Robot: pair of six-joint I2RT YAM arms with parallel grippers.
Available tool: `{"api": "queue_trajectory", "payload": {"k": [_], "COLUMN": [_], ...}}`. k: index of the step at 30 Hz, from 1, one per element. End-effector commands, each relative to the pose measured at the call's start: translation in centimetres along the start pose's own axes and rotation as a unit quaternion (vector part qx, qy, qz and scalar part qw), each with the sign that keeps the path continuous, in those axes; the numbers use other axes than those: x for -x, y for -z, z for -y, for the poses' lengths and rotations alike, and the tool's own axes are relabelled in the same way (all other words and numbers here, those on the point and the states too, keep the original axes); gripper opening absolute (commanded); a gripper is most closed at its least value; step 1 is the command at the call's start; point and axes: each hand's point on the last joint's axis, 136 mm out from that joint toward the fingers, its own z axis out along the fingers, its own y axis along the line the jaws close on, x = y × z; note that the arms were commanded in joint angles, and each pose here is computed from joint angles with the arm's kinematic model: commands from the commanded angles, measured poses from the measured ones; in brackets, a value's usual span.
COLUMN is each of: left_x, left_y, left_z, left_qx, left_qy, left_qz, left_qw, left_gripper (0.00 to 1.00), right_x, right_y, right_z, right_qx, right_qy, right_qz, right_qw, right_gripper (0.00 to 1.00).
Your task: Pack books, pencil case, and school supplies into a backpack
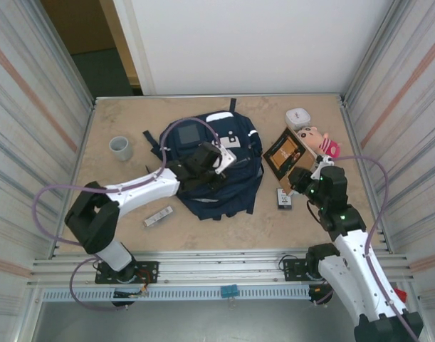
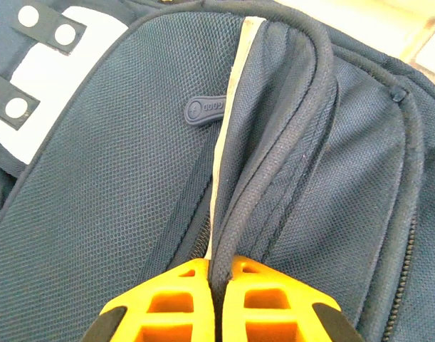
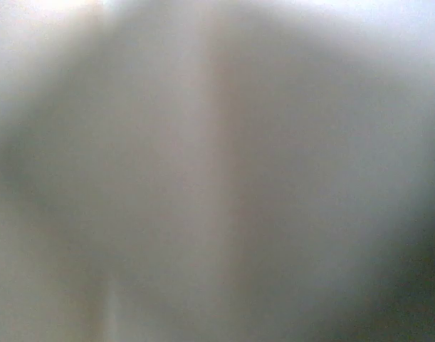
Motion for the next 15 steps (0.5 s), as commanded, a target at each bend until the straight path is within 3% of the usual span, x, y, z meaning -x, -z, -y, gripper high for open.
{"api": "queue_trajectory", "payload": {"k": [1, 7, 15], "left_x": [4.5, 9.6, 12.0], "left_y": [3.3, 6.0, 7.4], "left_z": [-1.6, -3.0, -5.3], "left_qx": [-0.007, -0.017, -0.013], "left_qy": [0.065, 0.057, 0.066], "left_qz": [0.058, 0.087, 0.104], "left_qw": [0.996, 0.994, 0.992], "left_gripper": [0.0, 0.0, 0.0], "right_x": [2.8, -1.3, -4.3], "right_y": [3.1, 3.7, 1.4], "right_z": [-1.4, -2.7, -5.3], "right_qx": [0.012, 0.071, 0.137], "right_qy": [-0.033, -0.114, -0.182], "right_qz": [0.045, -0.042, -0.102], "right_qw": [0.998, 0.99, 0.968], "right_gripper": [0.0, 0.0, 0.0]}}
